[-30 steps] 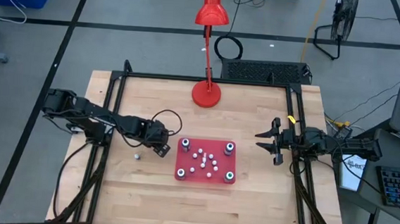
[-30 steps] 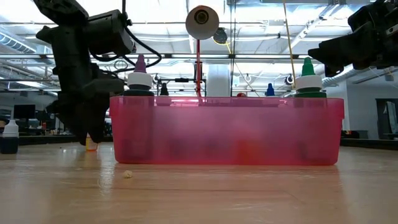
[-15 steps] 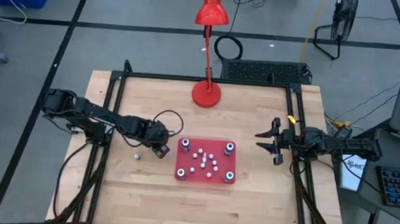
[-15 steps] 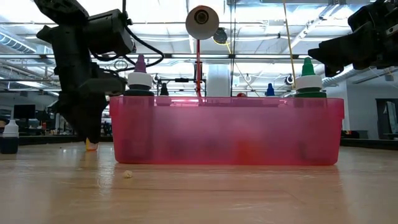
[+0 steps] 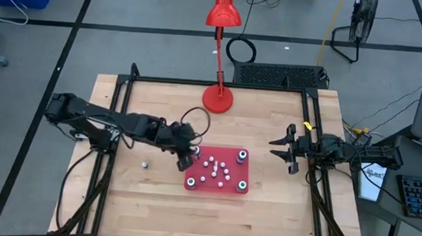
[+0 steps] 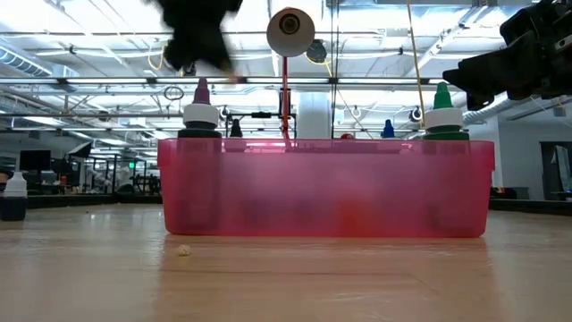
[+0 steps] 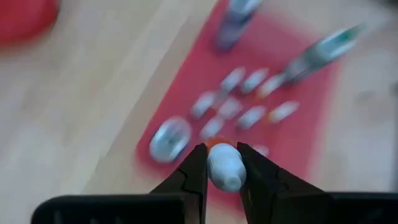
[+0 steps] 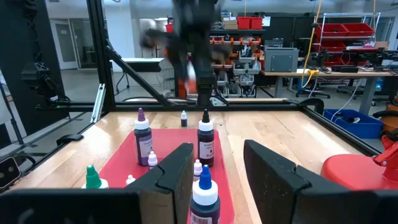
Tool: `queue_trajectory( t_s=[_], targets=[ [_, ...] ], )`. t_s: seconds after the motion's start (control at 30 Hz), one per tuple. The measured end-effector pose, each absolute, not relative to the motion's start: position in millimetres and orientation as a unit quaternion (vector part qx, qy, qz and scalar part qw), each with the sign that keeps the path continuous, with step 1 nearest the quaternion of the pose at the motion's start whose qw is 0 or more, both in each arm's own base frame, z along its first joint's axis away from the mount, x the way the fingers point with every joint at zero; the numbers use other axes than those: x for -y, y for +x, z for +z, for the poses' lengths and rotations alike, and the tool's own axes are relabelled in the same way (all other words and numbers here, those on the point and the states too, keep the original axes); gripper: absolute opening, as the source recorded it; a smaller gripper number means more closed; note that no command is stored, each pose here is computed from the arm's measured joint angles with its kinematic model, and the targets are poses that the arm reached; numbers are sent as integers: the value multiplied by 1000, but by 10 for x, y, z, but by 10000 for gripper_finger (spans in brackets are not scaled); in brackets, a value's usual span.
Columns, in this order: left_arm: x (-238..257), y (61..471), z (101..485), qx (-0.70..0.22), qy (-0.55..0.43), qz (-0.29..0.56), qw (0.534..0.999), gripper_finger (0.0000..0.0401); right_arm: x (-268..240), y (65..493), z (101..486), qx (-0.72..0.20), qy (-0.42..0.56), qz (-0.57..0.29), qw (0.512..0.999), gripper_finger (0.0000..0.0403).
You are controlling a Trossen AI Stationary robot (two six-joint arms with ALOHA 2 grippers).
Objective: Pick & Place food coloring
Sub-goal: Put the small orange food coloring bottle into the pink bin
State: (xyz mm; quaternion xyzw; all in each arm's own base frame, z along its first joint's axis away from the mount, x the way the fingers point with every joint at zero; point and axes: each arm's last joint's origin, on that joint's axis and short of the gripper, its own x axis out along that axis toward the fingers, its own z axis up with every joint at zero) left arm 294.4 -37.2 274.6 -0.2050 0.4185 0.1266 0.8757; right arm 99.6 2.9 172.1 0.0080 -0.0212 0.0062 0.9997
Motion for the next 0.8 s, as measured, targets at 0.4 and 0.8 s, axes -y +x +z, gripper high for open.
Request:
queue_trajectory(
  t_s=[0.4, 0.8],
  targets=[
    [370, 3992, 3632, -473, -28, 109, 874, 63, -29, 996, 1722, 22, 8, 6, 1000, 130],
    [397, 4754, 2438, -602, 58, 72, 793, 63, -29, 996, 1721, 21, 8, 6, 1000, 130]
  ],
)
